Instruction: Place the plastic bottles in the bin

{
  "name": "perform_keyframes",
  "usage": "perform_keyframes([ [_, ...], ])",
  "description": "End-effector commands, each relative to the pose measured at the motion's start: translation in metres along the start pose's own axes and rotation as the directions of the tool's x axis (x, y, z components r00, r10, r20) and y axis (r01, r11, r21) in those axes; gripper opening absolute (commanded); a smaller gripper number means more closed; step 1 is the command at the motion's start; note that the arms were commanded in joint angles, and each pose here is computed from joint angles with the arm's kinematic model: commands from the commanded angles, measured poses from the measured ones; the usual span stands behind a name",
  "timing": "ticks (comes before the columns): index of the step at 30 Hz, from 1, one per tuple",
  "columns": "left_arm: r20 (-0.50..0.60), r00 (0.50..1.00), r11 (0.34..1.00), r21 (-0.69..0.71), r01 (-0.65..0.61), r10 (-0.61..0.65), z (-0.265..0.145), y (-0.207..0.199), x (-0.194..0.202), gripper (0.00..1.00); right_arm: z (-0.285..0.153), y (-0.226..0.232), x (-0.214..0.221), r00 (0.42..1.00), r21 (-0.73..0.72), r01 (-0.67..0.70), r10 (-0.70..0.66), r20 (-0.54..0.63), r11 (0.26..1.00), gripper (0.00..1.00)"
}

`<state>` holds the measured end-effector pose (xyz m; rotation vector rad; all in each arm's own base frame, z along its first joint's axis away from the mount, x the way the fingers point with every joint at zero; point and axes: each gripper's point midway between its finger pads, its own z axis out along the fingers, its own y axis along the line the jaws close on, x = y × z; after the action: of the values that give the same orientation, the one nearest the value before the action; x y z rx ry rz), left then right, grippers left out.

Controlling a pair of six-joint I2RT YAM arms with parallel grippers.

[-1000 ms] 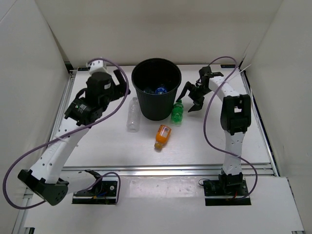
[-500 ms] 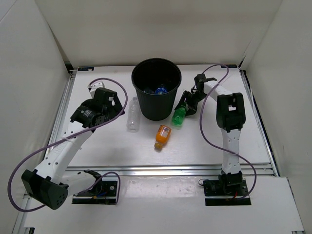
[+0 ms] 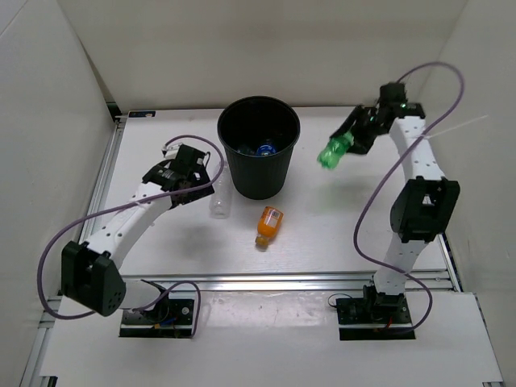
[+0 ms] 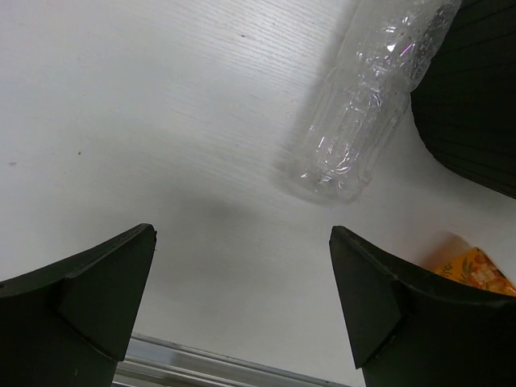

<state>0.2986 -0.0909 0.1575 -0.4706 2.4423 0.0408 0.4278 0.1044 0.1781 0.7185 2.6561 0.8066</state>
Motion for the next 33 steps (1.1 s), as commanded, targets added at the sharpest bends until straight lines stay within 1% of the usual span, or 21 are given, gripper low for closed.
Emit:
perform_keyframes([
  [1, 0.0, 1.0, 0.999, 0.048, 0.023, -0.023, 0.009, -0.013, 0.0, 1.0, -0.081, 0.099, -0.016, 0.98, -0.253, 0.132, -0.089, 0.176, 0.958, 0.25],
  [2, 0.007, 1.0, 0.998, 0.053, 0.013, -0.013, 0.012, -0.013, 0.001, 1.0, -0.099, 0.121, -0.022, 0.971, -0.318, 0.158, -0.089, 0.22, 0.935, 0.25],
  [3, 0.018, 1.0, 0.997, 0.082, 0.013, -0.014, 0.014, -0.02, -0.001, 1.0, -0.122, 0.155, -0.02, 0.953, -0.384, 0.234, -0.133, 0.273, 0.893, 0.27],
  [5, 0.02, 1.0, 0.995, 0.096, 0.016, -0.018, 0.018, -0.022, 0.001, 1.0, -0.136, 0.187, -0.018, 0.94, -0.455, 0.291, -0.163, 0.299, 0.841, 0.31],
  [6, 0.011, 1.0, 0.996, 0.088, 0.001, -0.002, 0.024, -0.021, 0.005, 1.0, -0.146, 0.211, -0.013, 0.93, -0.501, 0.329, -0.184, 0.317, 0.801, 0.33],
  [8, -0.001, 1.0, 0.994, 0.104, -0.01, 0.01, 0.032, -0.027, 0.009, 1.0, -0.146, 0.238, 0.009, 0.916, -0.557, 0.391, -0.252, 0.311, 0.733, 0.41],
  [9, -0.006, 1.0, 0.993, 0.116, -0.009, 0.01, 0.034, -0.03, 0.01, 1.0, -0.14, 0.245, 0.015, 0.915, -0.57, 0.4, -0.271, 0.3, 0.718, 0.44],
  [10, -0.005, 1.0, 0.993, 0.117, -0.008, 0.009, 0.039, -0.033, 0.01, 1.0, -0.136, 0.248, 0.021, 0.91, -0.573, 0.412, -0.29, 0.297, 0.708, 0.58],
  [11, -0.012, 1.0, 0.992, 0.123, -0.009, 0.01, 0.042, -0.036, 0.011, 1.0, -0.127, 0.254, 0.036, 0.912, -0.593, 0.41, -0.321, 0.256, 0.693, 0.66],
  [12, -0.025, 1.0, 0.992, 0.124, -0.012, 0.015, 0.044, -0.037, 0.014, 1.0, -0.116, 0.254, 0.039, 0.911, -0.597, 0.411, -0.34, 0.234, 0.689, 0.75],
  [13, -0.033, 0.999, 0.993, 0.118, -0.015, 0.019, 0.05, -0.038, 0.016, 1.0, -0.114, 0.254, 0.045, 0.904, -0.597, 0.424, -0.363, 0.228, 0.681, 0.92],
  [14, -0.031, 0.999, 0.993, 0.119, -0.014, 0.018, 0.051, -0.041, 0.014, 1.0, -0.106, 0.247, 0.047, 0.911, -0.583, 0.405, -0.364, 0.194, 0.704, 1.0],
  [15, -0.032, 0.999, 0.992, 0.125, -0.021, 0.025, 0.053, -0.044, 0.016, 1.0, -0.104, 0.245, 0.048, 0.909, -0.576, 0.41, -0.371, 0.191, 0.707, 1.0],
  [17, -0.037, 0.999, 0.992, 0.12, -0.033, 0.037, 0.056, -0.045, 0.016, 1.0, -0.122, 0.241, 0.048, 0.888, -0.553, 0.458, -0.389, 0.246, 0.696, 1.0],
  [18, -0.032, 0.999, 0.992, 0.124, -0.031, 0.035, 0.059, -0.049, 0.013, 1.0, -0.122, 0.237, 0.049, 0.886, -0.541, 0.462, -0.39, 0.251, 0.703, 1.0],
  [20, -0.034, 0.999, 0.992, 0.123, -0.031, 0.036, 0.062, -0.051, 0.014, 1.0, -0.141, 0.231, 0.043, 0.879, -0.528, 0.477, -0.377, 0.293, 0.703, 1.0],
  [22, -0.025, 0.999, 0.991, 0.13, -0.028, 0.031, 0.063, -0.054, 0.011, 1.0, -0.15, 0.223, 0.04, 0.881, -0.521, 0.472, -0.362, 0.304, 0.711, 1.0],
  [27, 0.0, 1.0, 0.989, 0.148, -0.03, 0.03, 0.072, -0.067, 0.0, 1.0, -0.151, 0.208, 0.047, 0.879, -0.493, 0.476, -0.382, 0.285, 0.728, 1.0],
  [30, 0.016, 0.999, 0.986, 0.158, -0.048, 0.046, 0.08, -0.079, -0.01, 1.0, -0.153, 0.206, 0.053, 0.878, -0.501, 0.479, -0.394, 0.273, 0.721, 1.0],
  [33, 0.001, 0.998, 0.984, 0.168, -0.059, 0.06, 0.088, -0.089, -0.011, 1.0, -0.155, 0.205, 0.051, 0.879, -0.503, 0.476, -0.391, 0.272, 0.721, 1.0],
])
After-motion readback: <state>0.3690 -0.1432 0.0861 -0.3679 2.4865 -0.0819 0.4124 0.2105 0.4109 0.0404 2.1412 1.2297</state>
